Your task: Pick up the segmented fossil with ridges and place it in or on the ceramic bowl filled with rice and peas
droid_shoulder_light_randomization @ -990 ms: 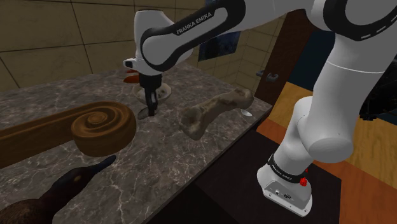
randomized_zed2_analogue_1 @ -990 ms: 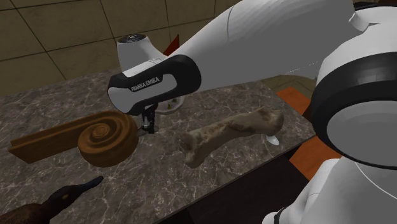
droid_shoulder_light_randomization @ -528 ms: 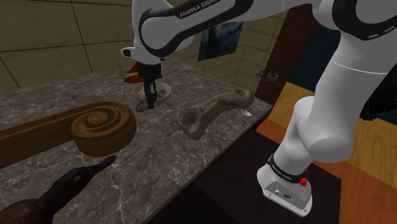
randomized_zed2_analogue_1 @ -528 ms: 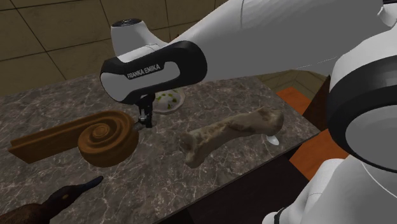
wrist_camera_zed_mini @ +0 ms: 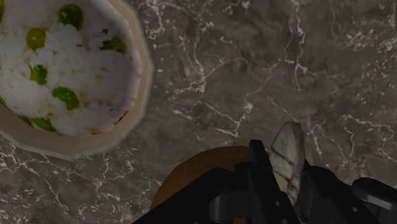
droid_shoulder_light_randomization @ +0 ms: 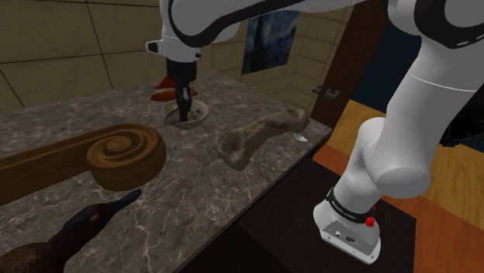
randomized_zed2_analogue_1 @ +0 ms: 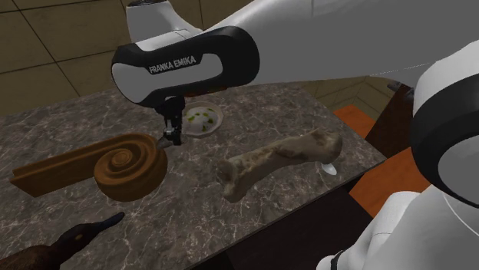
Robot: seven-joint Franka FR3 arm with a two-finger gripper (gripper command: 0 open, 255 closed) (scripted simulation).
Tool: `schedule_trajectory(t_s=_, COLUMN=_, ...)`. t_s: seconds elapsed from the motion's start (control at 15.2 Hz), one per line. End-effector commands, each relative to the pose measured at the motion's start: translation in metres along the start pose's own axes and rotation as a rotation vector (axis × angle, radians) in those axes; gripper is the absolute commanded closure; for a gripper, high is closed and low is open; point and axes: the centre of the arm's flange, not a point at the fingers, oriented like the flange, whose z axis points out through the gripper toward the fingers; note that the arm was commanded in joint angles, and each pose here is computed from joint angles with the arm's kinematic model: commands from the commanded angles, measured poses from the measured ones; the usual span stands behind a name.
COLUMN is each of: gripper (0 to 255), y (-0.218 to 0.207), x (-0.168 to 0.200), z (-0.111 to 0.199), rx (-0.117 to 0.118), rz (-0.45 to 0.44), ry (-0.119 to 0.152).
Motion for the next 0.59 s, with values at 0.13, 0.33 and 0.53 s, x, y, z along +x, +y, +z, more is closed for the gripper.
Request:
schedule_trajectory(t_s=0.13, gripper=255, y=-0.001, x=0.002, z=-0.022, rx=0.000, rz=0.000, ry=0.000)
schedule_trajectory(t_s=0.33, gripper=255, y=0.024, x=-0.005, z=-0.025, rx=0.000, rz=0.000, ry=0.000)
schedule_trajectory(t_s=0.53, gripper=255, y=0.062, x=-0.015, z=-0.027, rx=0.000, rz=0.000, ry=0.000)
